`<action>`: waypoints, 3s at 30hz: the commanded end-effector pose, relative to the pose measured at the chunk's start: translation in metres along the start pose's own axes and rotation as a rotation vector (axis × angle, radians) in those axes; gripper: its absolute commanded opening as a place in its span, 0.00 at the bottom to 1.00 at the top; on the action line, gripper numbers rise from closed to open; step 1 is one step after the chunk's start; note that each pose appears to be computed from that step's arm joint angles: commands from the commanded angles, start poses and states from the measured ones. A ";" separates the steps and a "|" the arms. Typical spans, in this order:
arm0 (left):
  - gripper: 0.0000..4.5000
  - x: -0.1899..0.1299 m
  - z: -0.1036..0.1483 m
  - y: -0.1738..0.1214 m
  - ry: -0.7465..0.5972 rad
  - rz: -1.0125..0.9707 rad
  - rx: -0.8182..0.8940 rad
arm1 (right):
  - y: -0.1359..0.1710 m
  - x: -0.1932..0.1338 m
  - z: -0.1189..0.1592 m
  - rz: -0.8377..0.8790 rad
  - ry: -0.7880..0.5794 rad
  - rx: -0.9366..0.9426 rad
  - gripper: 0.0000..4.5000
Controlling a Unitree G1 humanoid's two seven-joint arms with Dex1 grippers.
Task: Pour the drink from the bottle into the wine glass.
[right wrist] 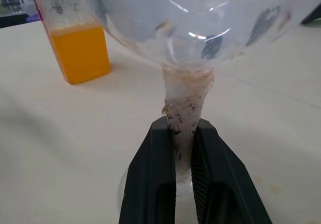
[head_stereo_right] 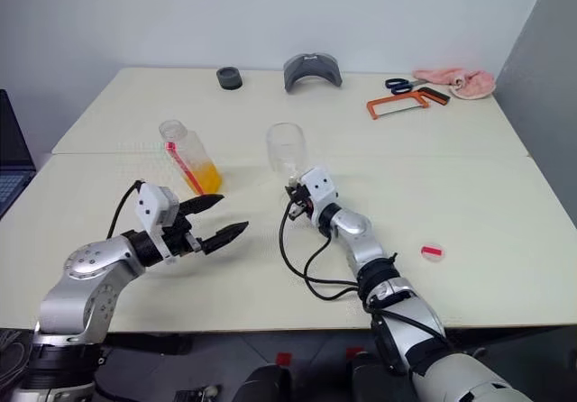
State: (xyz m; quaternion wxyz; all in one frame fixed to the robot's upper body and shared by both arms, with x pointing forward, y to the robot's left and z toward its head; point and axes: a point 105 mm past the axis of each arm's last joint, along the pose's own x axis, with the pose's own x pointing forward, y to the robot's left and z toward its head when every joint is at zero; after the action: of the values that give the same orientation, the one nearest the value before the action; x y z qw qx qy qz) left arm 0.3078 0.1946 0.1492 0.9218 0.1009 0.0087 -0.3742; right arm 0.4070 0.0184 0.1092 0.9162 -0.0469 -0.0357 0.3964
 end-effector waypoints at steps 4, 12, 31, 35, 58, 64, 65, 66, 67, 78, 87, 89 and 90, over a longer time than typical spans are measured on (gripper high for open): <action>1.00 -0.010 0.033 0.002 -0.061 0.024 0.070 | 0.000 0.000 0.002 0.009 -0.017 -0.030 0.03; 1.00 -0.011 0.055 0.004 -0.103 0.024 0.095 | 0.001 -0.002 0.002 0.003 -0.035 -0.022 0.33; 1.00 -0.006 0.075 0.002 -0.160 0.020 0.125 | 0.002 -0.007 -0.001 0.018 -0.042 -0.014 0.99; 1.00 -0.007 0.078 0.001 -0.175 0.025 0.124 | -0.002 -0.015 -0.003 0.018 -0.051 -0.015 0.99; 1.00 -0.029 -0.014 0.043 -0.085 0.505 -0.027 | 0.035 -0.136 0.048 0.377 0.012 -0.186 0.99; 1.00 -0.023 -0.017 0.054 -0.089 0.538 -0.030 | 0.039 -0.135 0.066 0.381 -0.011 -0.120 0.99; 1.00 -0.023 -0.017 0.059 -0.093 0.562 -0.037 | 0.040 -0.134 0.068 0.377 -0.012 -0.111 0.99; 1.00 -0.023 -0.017 0.064 -0.095 0.580 -0.043 | 0.041 -0.133 0.069 0.374 -0.014 -0.105 0.99; 1.00 -0.023 -0.016 0.067 -0.095 0.591 -0.047 | 0.041 -0.132 0.070 0.372 -0.014 -0.102 0.99; 1.00 -0.004 -0.012 0.094 -0.094 0.639 -0.031 | 0.045 -0.123 0.081 0.362 -0.035 -0.083 0.99; 1.00 0.013 -0.006 0.102 -0.100 0.617 -0.014 | 0.047 -0.121 0.088 0.346 -0.054 -0.054 0.99; 1.00 0.018 -0.004 0.105 -0.105 0.615 -0.016 | 0.048 -0.121 0.089 0.348 -0.055 -0.056 0.99; 1.00 0.021 -0.002 0.106 -0.105 0.612 -0.014 | 0.048 -0.121 0.089 0.348 -0.055 -0.056 0.99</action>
State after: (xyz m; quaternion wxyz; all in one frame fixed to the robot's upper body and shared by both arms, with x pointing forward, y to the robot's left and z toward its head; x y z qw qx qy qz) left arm 0.3924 0.2587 0.1495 0.9940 0.0605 -0.0416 -0.0809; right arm 0.2866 -0.0356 0.1721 0.8379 -0.0631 -0.0322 0.5412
